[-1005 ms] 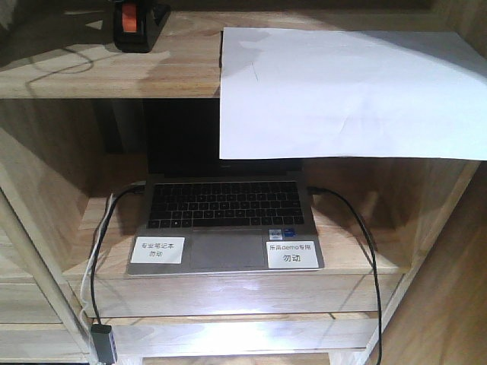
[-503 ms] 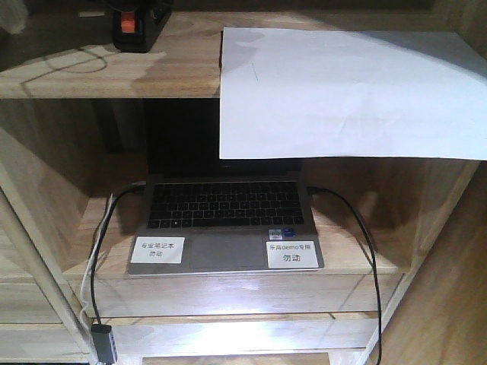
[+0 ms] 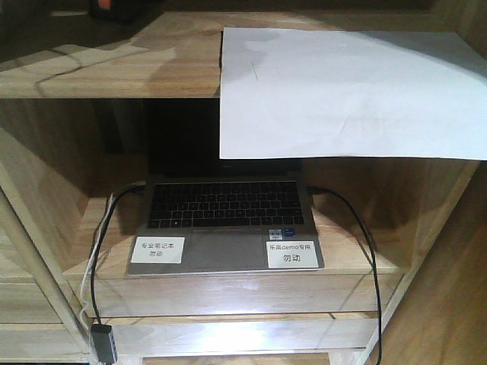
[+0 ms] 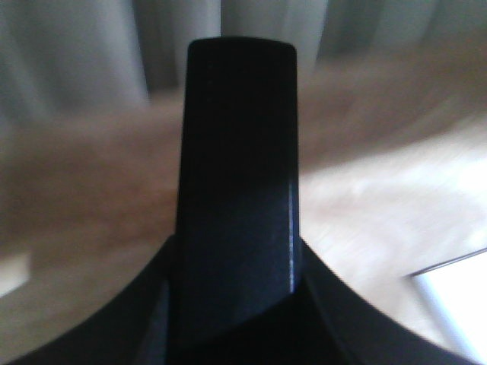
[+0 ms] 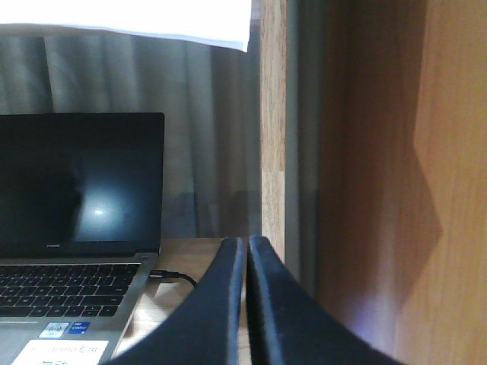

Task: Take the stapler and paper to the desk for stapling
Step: 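Lift the stapler off the shelf and lower it with the left arm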

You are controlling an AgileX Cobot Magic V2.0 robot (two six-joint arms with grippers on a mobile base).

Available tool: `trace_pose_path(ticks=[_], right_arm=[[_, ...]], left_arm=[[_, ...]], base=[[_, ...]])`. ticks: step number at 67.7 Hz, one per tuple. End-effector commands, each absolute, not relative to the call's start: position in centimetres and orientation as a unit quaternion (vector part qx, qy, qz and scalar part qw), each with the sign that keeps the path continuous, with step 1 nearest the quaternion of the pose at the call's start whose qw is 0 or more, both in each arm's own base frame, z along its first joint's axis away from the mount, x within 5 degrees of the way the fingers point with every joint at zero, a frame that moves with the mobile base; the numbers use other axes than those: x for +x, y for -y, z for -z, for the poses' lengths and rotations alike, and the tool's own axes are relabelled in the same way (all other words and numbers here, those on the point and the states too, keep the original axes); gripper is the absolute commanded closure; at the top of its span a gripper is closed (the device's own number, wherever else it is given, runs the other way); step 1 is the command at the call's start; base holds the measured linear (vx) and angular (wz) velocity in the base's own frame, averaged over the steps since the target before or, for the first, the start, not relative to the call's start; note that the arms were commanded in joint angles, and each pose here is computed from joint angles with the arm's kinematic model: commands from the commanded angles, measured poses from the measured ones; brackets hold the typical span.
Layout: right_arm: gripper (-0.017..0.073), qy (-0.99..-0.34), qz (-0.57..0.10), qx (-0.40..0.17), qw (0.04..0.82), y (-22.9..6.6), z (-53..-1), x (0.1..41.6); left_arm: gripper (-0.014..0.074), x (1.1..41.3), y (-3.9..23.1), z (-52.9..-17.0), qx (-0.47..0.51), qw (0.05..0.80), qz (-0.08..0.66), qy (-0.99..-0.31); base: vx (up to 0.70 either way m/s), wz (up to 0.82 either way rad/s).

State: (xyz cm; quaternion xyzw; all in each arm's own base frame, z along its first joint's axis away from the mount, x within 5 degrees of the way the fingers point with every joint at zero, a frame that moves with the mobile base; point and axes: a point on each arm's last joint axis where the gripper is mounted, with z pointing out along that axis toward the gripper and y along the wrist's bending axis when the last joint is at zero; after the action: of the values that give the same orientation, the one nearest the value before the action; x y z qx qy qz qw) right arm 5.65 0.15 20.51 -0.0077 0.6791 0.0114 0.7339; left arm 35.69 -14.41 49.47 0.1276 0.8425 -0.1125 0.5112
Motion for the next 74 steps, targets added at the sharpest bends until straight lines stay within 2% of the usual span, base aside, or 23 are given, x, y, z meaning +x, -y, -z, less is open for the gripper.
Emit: trace_pose_path(ticks=[1,17,31,44,74], right_arm=[[0.0568,-0.647,-0.011,-0.009,0.762,-0.2,-21.1,5.5],[0.0568,-0.647,-0.011,-0.009,0.762,-0.2,-21.1,5.5],[0.0568,-0.647,-0.011,-0.009,0.762,-0.2,-21.1,5.5],[0.0568,-0.647,-0.011,-0.009,0.762,-0.2,-21.1,5.5],[0.0568,-0.647,-0.011,-0.009,0.762,-0.2,-21.1,5.5]], left_arm=[[0.0602,31.6,12.9,-54.7,0.127,0.594,0.129,-0.784],[0.0601,27.7,12.0,-56.0,0.169,0.598,0.143,-0.771],[0.0601,23.8,10.3,-54.6,0.157,0.631,0.151,-0.744],[0.0601,18.3,8.0,-52.0,0.146,0.659,0.157,-0.721],[0.0601,9.0,4.1,-43.0,0.150,0.634,0.152,-0.743]], base=[[0.00,0.00],[0.00,0.00],[0.00,0.00],[0.00,0.00],[0.00,0.00]])
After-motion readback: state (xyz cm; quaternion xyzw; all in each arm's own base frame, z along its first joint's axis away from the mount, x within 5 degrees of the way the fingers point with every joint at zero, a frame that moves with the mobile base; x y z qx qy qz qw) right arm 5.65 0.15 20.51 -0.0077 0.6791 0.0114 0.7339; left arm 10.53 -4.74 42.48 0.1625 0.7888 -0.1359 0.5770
